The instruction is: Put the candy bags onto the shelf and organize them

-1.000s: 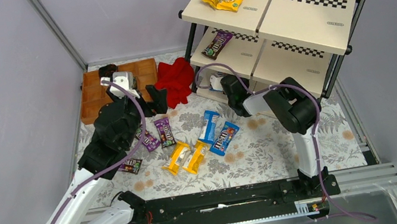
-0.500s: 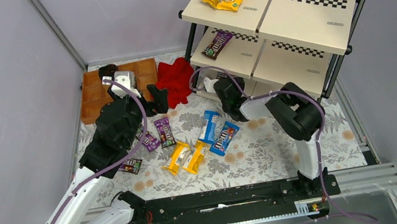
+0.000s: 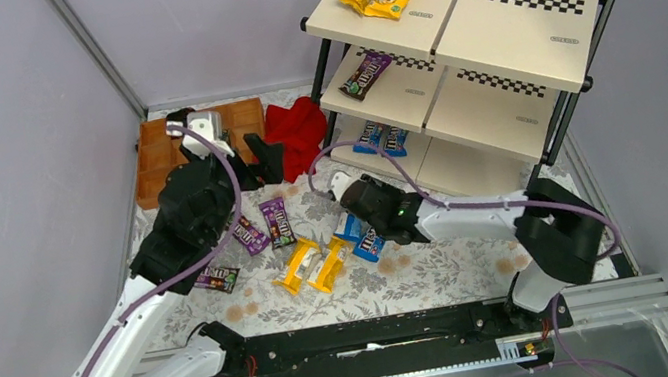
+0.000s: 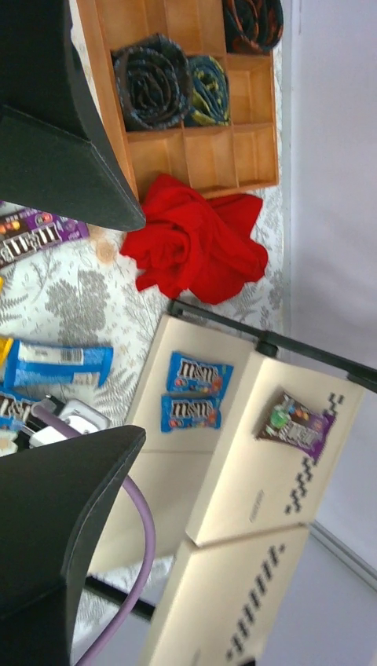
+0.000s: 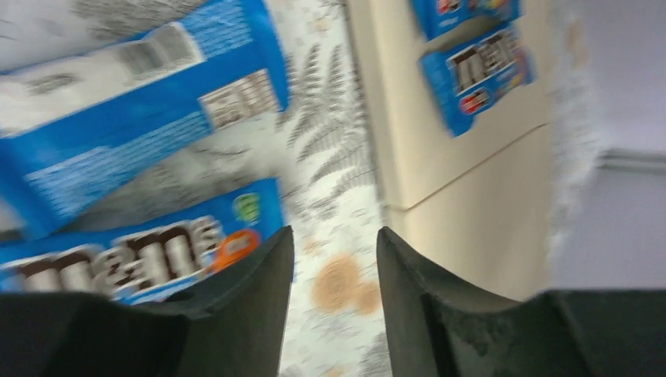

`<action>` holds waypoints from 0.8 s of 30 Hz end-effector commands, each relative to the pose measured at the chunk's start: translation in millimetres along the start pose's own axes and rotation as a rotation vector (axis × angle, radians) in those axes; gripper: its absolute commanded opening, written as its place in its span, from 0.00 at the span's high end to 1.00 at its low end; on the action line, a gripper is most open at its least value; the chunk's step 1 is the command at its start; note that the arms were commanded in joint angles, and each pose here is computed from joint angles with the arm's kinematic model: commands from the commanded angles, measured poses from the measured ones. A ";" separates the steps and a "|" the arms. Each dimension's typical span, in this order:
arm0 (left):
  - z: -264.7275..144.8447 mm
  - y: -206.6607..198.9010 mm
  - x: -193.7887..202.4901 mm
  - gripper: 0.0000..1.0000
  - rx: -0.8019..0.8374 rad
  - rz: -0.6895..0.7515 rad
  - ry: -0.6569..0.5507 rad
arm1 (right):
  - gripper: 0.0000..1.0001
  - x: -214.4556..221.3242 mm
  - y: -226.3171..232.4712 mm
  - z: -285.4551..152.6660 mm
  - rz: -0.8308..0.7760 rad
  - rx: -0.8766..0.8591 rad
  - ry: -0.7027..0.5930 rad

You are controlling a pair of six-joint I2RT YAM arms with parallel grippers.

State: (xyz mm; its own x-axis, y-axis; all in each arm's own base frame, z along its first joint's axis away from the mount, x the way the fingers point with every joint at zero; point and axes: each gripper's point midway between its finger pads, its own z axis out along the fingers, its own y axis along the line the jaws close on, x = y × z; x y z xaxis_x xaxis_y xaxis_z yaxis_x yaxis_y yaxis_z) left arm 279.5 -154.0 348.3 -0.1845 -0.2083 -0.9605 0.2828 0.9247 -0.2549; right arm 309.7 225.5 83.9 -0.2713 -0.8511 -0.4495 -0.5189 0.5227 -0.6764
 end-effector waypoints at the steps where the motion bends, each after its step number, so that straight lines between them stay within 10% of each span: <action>1: -11.6 -34.3 -71.5 0.01 0.120 -0.146 -0.130 | 0.47 -9.7 22.6 -51.8 0.399 -0.249 0.007; 11: -11.8 -38.9 -117.9 0.01 0.118 -0.134 -0.260 | 0.22 -11.5 75.6 -96.9 0.594 -0.558 0.119; 24: -12.8 0.6 -87.3 0.01 -0.033 -0.042 -0.287 | 0.23 -91.5 122.5 -93.1 0.765 -0.868 0.069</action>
State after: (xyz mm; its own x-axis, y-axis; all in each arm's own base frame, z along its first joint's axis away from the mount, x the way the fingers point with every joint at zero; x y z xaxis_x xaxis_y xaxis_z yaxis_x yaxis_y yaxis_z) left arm 287.6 -146.2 407.6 -0.0260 -0.2974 -0.9544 0.2675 0.9179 -0.2933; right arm 187.9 321.7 78.9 -0.7480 -0.4083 -0.5232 -0.5924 0.7662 0.2490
